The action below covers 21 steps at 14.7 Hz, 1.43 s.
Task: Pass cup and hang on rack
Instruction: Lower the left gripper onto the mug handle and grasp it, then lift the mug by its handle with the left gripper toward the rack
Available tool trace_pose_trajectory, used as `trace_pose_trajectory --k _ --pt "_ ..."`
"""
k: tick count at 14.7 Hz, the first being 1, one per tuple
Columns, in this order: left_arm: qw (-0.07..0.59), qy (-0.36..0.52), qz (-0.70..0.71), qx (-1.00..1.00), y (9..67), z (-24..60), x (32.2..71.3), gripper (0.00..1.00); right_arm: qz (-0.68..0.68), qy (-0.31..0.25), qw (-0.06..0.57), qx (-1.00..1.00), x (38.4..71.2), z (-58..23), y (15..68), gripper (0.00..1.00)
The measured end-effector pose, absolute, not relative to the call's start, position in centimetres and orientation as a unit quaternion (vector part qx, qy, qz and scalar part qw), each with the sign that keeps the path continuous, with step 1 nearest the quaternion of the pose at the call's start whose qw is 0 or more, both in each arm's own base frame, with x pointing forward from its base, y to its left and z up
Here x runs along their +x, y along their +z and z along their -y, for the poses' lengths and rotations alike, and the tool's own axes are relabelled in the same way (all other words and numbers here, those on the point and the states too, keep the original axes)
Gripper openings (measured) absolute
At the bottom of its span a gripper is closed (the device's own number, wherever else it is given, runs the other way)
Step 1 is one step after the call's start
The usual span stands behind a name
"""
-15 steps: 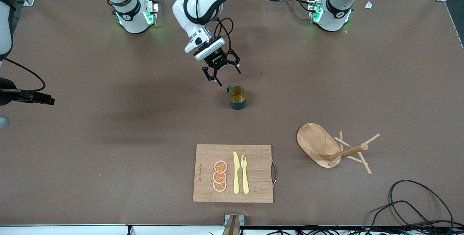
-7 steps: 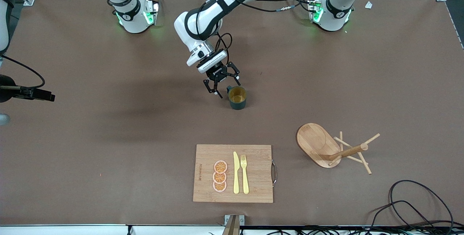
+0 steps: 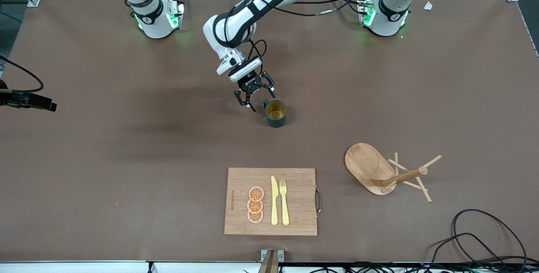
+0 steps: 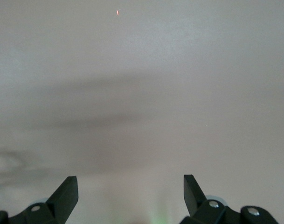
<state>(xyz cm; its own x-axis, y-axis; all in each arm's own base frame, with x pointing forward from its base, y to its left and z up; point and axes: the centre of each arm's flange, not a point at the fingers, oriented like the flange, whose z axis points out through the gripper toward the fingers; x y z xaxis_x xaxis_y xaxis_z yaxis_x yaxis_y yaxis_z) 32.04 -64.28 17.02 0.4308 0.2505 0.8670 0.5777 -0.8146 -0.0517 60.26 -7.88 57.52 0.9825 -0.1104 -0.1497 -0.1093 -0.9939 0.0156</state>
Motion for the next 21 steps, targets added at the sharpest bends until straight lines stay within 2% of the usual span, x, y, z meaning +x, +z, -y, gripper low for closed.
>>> trace_pose_trajectory --k 5,9,13,16,17,18,20,21 --pt "0.176 -0.475 0.263 -0.821 13.7 63.7 31.7 0.99 0.076 -0.071 -0.001 0.995 58.4 7.2 58.8 1.00" --pt "0.170 -0.484 0.264 -0.817 11.7 63.4 31.7 0.98 0.078 -0.066 -0.005 0.995 55.7 6.8 60.1 1.00" --pt "0.165 -0.485 0.264 -0.817 11.7 63.8 31.4 0.90 0.082 -0.056 -0.009 0.995 52.7 7.1 61.7 1.00" --pt "0.153 -0.484 0.273 -0.817 11.8 64.0 31.4 0.64 0.082 -0.050 -0.010 0.995 52.3 7.1 62.1 1.00" --pt "0.150 -0.484 0.275 -0.817 11.7 64.0 31.4 0.64 0.082 -0.048 -0.010 0.995 52.3 7.1 62.0 1.00" --pt "0.147 -0.483 0.276 -0.818 11.6 64.1 31.3 0.57 0.081 -0.047 -0.010 0.996 52.4 7.0 62.0 1.00" --pt "0.140 -0.479 0.273 -0.822 11.4 64.3 31.2 0.35 0.080 -0.044 -0.010 0.996 52.5 6.9 62.1 1.00" --pt "0.137 -0.478 0.272 -0.824 11.3 64.4 31.2 0.35 0.080 -0.043 -0.010 0.996 52.5 6.8 62.1 1.00"
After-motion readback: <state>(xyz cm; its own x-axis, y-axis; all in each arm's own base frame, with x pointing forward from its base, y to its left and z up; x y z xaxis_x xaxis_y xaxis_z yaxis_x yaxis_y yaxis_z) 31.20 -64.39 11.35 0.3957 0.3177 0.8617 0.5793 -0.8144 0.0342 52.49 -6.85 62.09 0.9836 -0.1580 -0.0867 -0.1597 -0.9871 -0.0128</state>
